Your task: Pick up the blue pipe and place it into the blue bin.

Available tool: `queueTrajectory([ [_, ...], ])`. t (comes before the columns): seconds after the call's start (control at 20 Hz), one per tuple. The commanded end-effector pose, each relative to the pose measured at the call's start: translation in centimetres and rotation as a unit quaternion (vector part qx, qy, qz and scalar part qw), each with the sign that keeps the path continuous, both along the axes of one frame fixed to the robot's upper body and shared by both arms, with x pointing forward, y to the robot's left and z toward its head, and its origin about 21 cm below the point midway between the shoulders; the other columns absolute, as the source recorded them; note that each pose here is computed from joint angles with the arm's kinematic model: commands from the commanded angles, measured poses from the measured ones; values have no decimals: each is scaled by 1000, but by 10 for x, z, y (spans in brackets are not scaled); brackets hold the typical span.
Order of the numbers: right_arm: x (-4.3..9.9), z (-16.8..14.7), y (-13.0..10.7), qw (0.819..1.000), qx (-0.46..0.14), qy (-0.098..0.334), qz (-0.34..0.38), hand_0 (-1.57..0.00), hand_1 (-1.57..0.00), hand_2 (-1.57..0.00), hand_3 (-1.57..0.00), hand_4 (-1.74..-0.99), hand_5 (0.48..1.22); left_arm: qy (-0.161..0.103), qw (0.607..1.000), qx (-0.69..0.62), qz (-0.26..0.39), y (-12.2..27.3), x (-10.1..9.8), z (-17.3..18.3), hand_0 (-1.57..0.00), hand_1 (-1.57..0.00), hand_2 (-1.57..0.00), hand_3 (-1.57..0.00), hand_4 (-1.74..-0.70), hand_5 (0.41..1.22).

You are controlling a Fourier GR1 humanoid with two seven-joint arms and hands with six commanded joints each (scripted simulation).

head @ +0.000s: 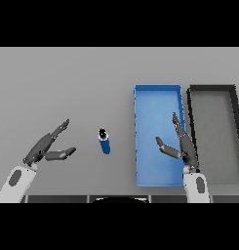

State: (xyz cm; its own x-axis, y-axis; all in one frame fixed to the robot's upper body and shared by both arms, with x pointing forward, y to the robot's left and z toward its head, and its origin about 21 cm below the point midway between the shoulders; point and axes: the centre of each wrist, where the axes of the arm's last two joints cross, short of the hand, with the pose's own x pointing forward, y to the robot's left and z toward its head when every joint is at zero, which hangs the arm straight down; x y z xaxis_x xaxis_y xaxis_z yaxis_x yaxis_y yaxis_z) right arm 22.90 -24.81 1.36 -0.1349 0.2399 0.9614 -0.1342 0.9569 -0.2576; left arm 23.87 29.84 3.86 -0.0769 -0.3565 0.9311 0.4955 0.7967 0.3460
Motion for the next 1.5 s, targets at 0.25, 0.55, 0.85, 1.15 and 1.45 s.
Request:
queueTrajectory([
  [0.25, -1, -2, 5, 1000, 3, -3, 0, 1, 1, 1, 1, -1256, 616, 37, 997, 8, -69, -37, -7, -8, 1, 1, 1, 1, -1094, 463],
  [0.55, -3, 1, 5, 1000, 10, 1, 0, 1, 1, 1, 1, -1272, 617, 44, 993, -5, -105, -77, -4, -26, 1, 1, 1, 1, -1117, 446],
  [0.85, -8, 0, 4, 1000, 13, 1, -2, 1, 1, 1, 1, -1274, 605, 72, 990, -21, -116, -112, 16, -41, 1, 1, 1, 1, -1117, 448],
  [1.15, -10, -2, 0, 1000, 12, 9, -5, 1, 1, 1, 1, -1264, 598, 49, 990, -40, -130, -137, 27, -56, 1, 1, 1, 1, -1092, 477],
  [1.45, -9, 0, -2, 1000, 9, 3, -7, 1, 1, 1, 1, -1259, 605, 64, 986, -115, -101, -153, 29, -66, -668, -788, -873, -875, -1419, 906],
])
